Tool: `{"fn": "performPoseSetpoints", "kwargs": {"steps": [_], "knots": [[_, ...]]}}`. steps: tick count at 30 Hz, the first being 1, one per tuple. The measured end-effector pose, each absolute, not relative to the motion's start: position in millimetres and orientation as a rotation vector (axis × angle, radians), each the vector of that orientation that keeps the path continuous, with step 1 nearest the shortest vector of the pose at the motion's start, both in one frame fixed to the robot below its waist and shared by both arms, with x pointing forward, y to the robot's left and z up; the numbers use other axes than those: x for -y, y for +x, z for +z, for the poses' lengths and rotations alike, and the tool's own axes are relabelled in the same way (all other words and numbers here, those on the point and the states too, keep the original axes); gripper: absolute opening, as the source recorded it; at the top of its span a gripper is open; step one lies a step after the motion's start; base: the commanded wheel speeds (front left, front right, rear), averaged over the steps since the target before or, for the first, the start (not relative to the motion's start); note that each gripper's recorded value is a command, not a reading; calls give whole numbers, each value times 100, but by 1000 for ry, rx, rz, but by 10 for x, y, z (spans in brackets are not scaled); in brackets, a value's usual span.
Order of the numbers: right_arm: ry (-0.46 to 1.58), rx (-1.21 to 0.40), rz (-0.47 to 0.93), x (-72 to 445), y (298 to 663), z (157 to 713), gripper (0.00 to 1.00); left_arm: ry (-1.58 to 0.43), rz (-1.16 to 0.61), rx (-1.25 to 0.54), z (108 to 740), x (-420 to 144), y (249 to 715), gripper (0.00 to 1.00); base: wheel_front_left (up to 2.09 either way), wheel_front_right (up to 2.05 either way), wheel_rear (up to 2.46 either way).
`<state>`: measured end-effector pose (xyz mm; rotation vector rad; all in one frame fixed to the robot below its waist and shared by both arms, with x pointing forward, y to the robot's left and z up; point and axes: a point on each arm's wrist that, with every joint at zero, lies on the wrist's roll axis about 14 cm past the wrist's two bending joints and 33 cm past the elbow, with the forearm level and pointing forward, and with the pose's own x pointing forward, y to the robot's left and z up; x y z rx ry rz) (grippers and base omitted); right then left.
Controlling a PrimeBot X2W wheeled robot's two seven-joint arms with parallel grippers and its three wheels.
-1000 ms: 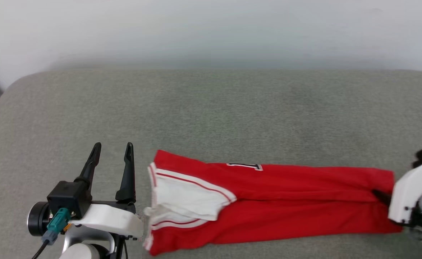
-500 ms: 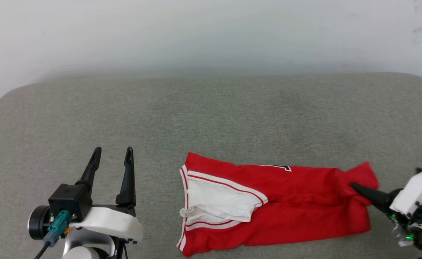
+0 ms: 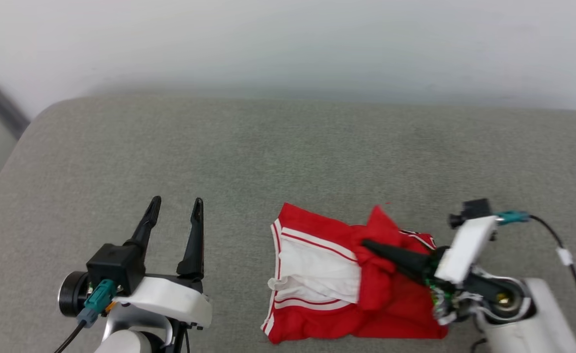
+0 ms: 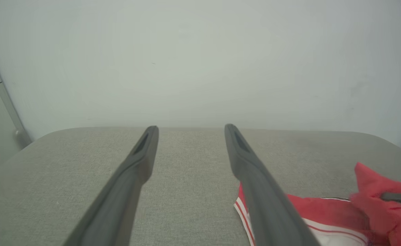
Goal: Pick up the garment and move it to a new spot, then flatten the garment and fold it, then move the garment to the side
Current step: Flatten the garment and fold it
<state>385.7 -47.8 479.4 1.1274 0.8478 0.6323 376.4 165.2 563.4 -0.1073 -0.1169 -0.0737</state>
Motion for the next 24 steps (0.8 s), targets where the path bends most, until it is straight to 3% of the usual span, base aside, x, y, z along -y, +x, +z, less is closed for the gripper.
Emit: {"fn": "performPoseSetpoints", "kwargs": {"steps": [7, 8, 9, 10, 11, 12, 19, 24], "knots": [[1030, -909, 671, -109, 3864, 4582, 0, -105, -42, 97, 5552, -1766, 3787, 100, 0, 0, 0], [1016, -918, 671, -162, 3865, 4545, 31, -105, -37, 95, 5543, -1781, 3793, 100, 0, 0, 0], [999, -915, 665, -201, 3881, 4514, 45, -105, -34, 92, 5525, -1792, 3795, 100, 0, 0, 0], [995, -910, 661, -232, 3902, 4498, 52, -106, -31, 86, 5502, -1803, 3797, 100, 0, 0, 0], [999, -910, 662, -269, 3911, 4489, 95, -106, -27, 82, 5483, -1815, 3799, 100, 0, 0, 0], [999, -914, 663, -305, 3913, 4476, 100, -107, -24, 78, 5466, -1826, 3801, 100, 0, 0, 0], [920, -880, 748, -543, 3901, 4625, 100, -109, -18, 72, 5425, -1849, 3816, 100, 0, 0, 0], [724, -733, 810, -502, 3969, 4867, 100, -115, -26, 79, 5440, -1819, 3831, 100, 0, 0, 0]]}}
